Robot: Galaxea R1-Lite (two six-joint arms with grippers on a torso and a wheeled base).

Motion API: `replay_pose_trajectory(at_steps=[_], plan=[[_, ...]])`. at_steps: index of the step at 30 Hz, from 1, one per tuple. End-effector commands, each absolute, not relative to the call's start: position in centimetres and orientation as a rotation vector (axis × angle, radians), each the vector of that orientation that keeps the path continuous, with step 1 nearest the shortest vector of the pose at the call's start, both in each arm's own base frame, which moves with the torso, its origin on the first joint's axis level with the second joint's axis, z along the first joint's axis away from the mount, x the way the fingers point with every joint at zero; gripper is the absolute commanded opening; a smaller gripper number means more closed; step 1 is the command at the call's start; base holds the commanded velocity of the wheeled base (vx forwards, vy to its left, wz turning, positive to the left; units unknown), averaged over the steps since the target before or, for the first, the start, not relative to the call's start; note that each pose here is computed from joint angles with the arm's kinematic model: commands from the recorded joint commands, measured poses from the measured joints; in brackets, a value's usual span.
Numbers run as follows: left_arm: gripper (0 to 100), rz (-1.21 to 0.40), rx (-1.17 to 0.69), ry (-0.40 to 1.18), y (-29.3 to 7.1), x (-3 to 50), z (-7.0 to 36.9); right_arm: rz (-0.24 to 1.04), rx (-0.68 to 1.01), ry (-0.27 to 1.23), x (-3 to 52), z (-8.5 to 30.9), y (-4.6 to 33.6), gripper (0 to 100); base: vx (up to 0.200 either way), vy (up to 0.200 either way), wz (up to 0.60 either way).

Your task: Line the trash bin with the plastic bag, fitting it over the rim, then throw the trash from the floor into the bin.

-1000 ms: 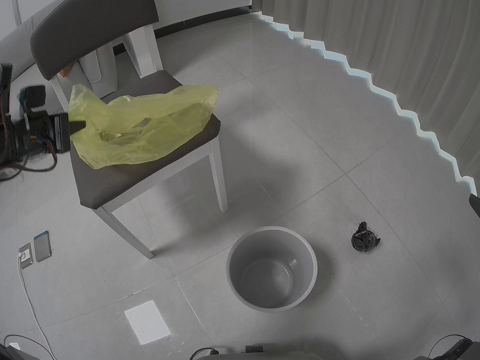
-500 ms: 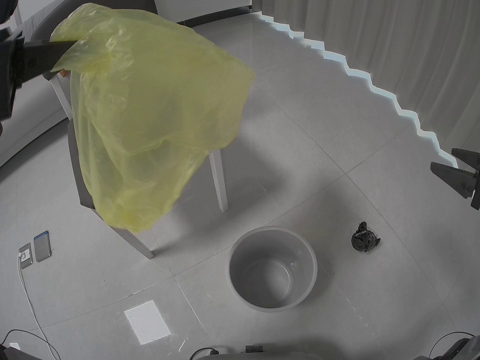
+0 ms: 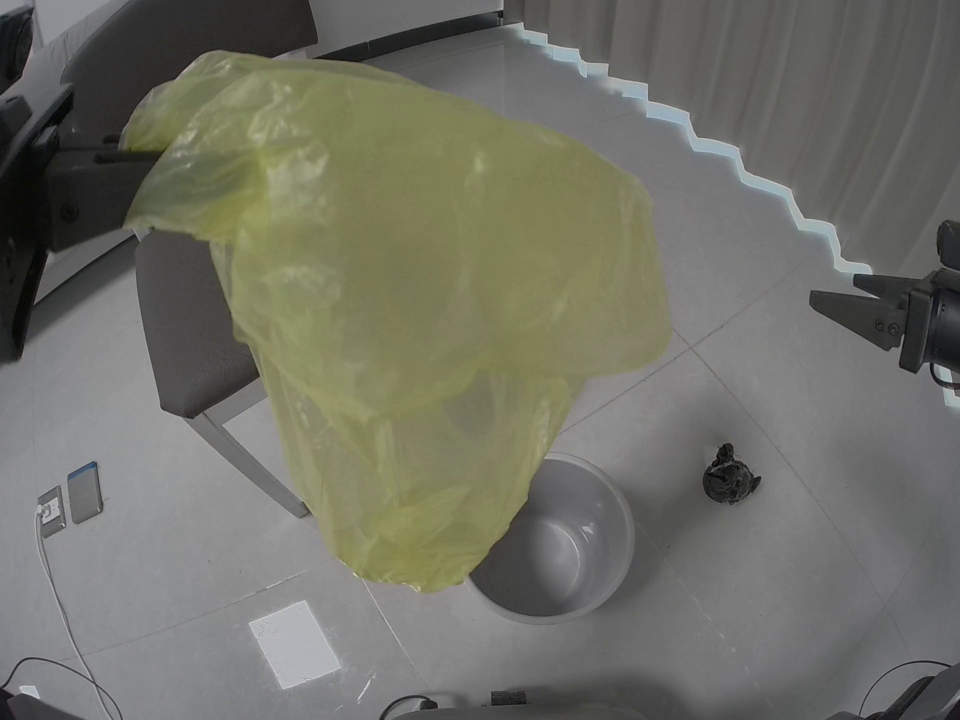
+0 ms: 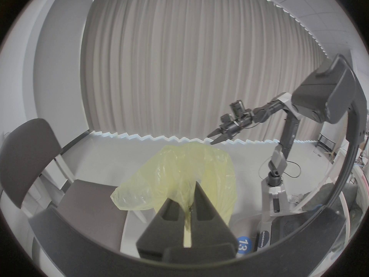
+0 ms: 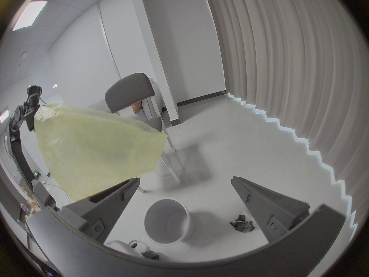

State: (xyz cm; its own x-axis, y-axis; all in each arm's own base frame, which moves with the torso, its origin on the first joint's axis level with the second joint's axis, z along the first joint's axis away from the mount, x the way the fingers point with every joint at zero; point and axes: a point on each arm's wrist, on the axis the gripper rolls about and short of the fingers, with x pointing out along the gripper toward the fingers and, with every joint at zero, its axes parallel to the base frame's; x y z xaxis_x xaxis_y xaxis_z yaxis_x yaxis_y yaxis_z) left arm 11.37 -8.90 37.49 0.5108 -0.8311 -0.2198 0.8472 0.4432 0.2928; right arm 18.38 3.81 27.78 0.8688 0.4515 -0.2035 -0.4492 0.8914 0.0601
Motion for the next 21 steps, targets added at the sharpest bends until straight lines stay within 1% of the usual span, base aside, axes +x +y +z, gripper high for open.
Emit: replay_pose_trajectory(at_steps=[1,7,11,16,21], plan=[[0,-1.106,0.400,0.043,-9.3,11.4,37.1,0.495,0.048,0.246,20.3,27.2,4.7,100,0.000,0.000,0.00],[0,-1.199,0.387,0.043,-10.0,11.5,36.9,0.515,0.086,0.196,22.5,27.9,5.6,100,0.000,0.000,0.00],[0,-1.225,0.391,0.039,-10.5,11.5,36.9,0.552,0.102,0.207,22.8,27.9,6.6,100,0.000,0.000,0.00],[0,-1.214,0.391,0.009,-10.5,11.7,37.3,0.600,0.107,0.255,21.8,26.8,7.6,100,0.000,0.000,0.00],[0,-1.207,0.390,0.012,-10.5,11.8,37.2,0.619,0.097,0.255,19.4,26.4,7.3,100,0.000,0.000,0.00]])
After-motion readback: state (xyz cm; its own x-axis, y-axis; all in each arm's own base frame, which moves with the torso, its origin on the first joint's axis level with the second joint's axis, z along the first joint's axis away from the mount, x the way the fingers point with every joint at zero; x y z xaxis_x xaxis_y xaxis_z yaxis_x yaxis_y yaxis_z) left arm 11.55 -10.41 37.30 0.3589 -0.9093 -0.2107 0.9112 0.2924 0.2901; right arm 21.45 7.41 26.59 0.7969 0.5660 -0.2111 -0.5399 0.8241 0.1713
